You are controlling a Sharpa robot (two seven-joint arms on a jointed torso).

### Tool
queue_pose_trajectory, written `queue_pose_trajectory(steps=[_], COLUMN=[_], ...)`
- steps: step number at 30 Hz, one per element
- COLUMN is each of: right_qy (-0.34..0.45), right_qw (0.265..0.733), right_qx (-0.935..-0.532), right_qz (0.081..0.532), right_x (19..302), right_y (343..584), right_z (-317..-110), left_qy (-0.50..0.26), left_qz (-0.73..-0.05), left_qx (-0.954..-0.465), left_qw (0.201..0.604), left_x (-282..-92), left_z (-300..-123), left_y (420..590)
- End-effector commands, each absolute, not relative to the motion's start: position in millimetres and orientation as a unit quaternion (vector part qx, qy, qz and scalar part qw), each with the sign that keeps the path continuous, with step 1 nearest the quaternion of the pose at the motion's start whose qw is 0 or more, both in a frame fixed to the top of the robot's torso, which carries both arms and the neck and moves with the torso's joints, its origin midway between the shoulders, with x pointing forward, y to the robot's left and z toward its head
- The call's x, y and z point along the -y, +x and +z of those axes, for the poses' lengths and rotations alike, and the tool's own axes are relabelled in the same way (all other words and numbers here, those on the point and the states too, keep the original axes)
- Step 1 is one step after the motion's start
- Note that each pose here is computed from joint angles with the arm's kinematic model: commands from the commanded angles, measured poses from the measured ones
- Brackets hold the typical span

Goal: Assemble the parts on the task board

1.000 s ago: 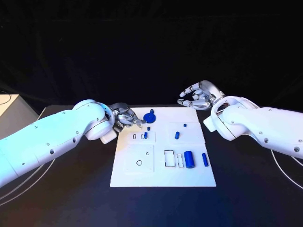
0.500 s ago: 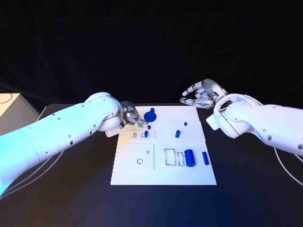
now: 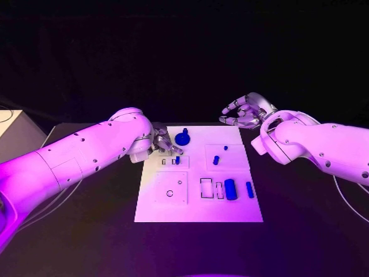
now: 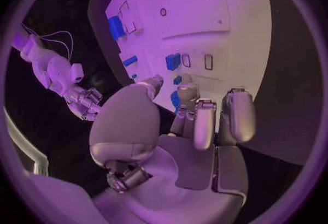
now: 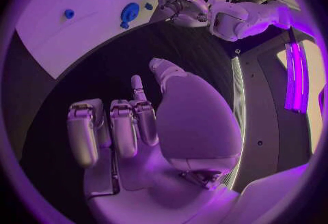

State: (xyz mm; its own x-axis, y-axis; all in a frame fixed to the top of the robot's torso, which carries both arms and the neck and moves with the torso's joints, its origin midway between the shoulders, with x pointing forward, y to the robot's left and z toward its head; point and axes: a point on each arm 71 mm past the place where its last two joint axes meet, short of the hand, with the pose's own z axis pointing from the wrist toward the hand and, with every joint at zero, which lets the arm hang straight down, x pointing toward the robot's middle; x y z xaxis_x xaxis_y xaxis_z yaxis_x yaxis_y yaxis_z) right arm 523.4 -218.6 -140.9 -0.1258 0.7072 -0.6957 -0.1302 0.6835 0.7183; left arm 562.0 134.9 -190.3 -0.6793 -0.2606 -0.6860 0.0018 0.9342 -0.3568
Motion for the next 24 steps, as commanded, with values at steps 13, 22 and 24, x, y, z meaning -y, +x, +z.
queue_pose_trajectory(steps=[13,22,24], right_qy=[0.209,0.207,0.207], right_qw=[0.625,0.623,0.623], right_qx=[-0.677,-0.679,-0.679], right_qz=[0.329,0.329,0.329], right_x=[216.1,213.7,213.4], right_y=[524.5,524.6,524.6], right_z=[-141.0,-141.3,-141.3], left_qy=[-0.049,-0.038,-0.038], left_qz=[-0.164,-0.162,-0.161], left_qx=[-0.914,-0.92,-0.921], left_qw=[0.367,0.354,0.352], left_x=[-125.4,-122.3,-121.8], left_z=[-193.8,-196.0,-196.8], left_y=[559.7,558.2,558.2])
